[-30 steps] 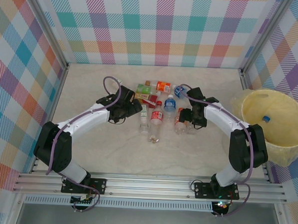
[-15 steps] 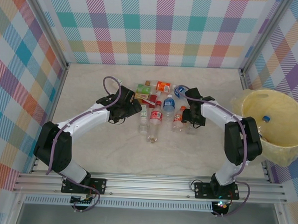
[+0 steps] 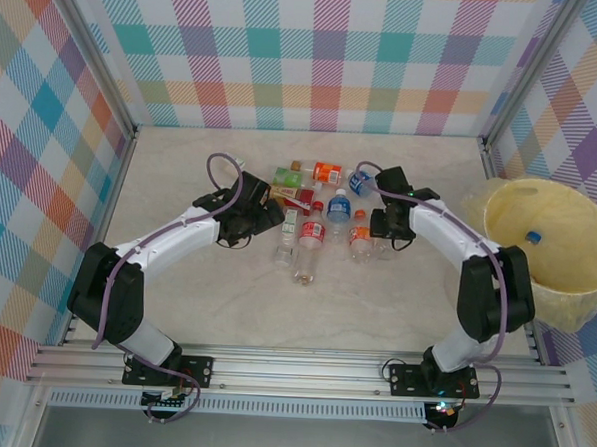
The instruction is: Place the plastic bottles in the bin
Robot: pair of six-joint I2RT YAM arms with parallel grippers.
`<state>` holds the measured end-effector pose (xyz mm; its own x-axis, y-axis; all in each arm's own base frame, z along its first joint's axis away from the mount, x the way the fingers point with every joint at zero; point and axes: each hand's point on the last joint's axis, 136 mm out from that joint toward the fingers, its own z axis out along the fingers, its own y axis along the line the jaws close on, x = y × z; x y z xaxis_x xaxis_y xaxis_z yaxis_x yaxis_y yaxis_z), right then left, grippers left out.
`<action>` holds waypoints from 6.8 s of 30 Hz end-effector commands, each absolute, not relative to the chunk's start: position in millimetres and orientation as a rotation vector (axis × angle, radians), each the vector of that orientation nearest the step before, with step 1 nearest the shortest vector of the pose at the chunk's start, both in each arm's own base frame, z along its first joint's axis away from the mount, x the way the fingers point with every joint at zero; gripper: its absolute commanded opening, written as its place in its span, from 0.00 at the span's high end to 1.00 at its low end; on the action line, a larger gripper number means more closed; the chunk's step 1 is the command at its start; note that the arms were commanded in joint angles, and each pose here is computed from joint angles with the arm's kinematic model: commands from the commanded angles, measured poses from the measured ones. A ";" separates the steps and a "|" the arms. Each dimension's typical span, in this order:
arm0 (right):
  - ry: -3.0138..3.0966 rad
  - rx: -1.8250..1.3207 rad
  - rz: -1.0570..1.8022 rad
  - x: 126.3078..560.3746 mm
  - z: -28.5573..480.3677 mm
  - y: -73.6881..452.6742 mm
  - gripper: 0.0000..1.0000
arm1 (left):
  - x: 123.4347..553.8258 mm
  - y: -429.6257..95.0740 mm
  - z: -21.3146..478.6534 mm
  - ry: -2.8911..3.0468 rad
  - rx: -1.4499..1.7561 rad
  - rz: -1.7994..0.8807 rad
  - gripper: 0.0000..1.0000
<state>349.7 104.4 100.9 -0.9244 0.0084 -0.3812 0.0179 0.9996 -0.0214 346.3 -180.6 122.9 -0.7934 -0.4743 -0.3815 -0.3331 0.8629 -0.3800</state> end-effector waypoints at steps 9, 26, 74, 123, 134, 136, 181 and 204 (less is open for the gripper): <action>2.502 -0.032 0.067 347.5 218.8 102.7 0.59 | 352.3 -194.9 130.9 2.538 -0.555 -0.549 0.00; 2.102 0.007 -0.143 347.2 381.8 45.4 0.60 | 353.2 -197.1 134.0 2.538 -0.549 -0.562 0.00; 2.311 0.724 0.117 269.9 301.1 -114.1 0.53 | 347.0 -211.7 116.6 2.593 -0.479 -0.642 0.00; 1.792 0.209 0.724 263.9 437.4 27.2 0.00 | 320.6 -242.5 66.9 2.698 0.065 -0.312 0.09; 1.921 0.095 0.740 288.8 408.2 71.3 0.00 | 311.9 -246.9 42.5 2.715 0.171 -0.311 0.37; 1.935 0.073 0.754 294.1 404.7 82.5 0.00 | 311.0 -247.8 39.0 2.717 0.195 -0.301 0.39; 2.149 0.017 1.213 334.0 318.6 226.3 0.00 | 286.1 -303.6 218.1 2.267 0.486 -0.838 0.83; 2.272 0.008 1.371 344.3 291.5 277.1 0.15 | 278.9 -336.6 261.6 2.129 0.592 -1.012 0.80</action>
